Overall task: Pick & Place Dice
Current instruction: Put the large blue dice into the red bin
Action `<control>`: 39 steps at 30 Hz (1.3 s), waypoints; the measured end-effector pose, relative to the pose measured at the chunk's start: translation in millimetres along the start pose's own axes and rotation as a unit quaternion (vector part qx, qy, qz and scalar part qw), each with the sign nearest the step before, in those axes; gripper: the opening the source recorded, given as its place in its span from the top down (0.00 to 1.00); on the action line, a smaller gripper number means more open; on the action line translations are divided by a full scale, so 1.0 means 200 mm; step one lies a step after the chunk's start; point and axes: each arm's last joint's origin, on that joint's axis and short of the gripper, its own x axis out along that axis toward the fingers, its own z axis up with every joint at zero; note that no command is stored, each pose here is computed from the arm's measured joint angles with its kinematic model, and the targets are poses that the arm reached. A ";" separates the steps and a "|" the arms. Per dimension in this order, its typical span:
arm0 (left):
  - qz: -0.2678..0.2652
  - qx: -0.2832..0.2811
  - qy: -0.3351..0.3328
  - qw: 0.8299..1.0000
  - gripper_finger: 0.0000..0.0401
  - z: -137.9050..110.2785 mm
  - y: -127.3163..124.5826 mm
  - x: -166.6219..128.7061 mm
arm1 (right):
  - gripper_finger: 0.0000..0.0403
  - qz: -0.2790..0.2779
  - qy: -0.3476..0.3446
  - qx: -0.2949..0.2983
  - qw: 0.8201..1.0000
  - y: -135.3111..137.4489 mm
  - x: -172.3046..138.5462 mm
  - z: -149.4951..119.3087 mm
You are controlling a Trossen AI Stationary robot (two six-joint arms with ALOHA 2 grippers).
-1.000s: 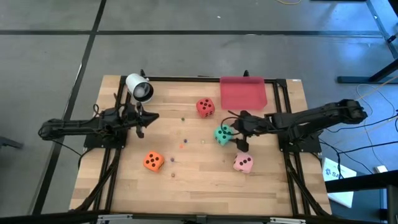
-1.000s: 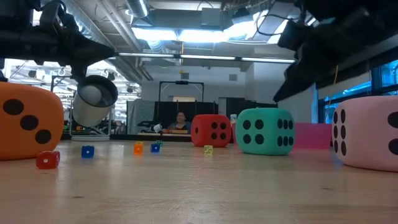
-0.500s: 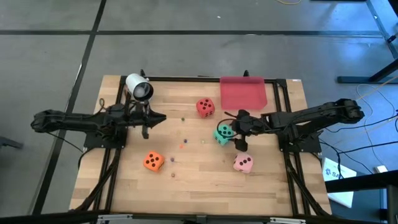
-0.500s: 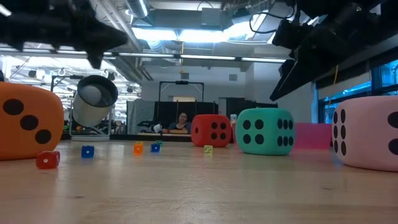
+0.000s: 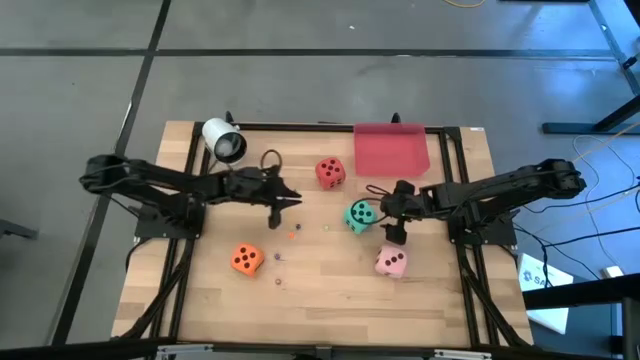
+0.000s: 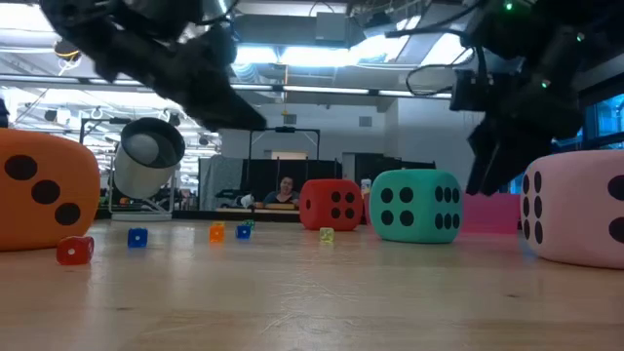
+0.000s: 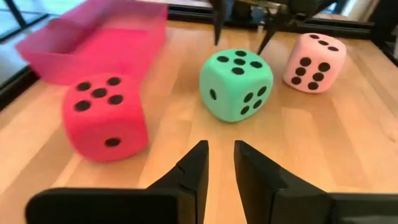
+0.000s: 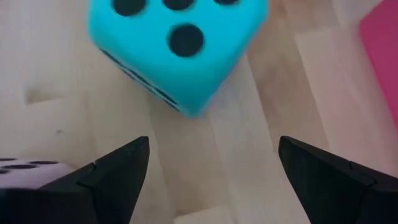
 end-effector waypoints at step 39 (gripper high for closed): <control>-0.057 0.043 0.089 0.993 0.79 0.01 -0.11 0.79 | 0.11 0.047 -0.082 0.036 0.995 -0.05 0.21 -0.07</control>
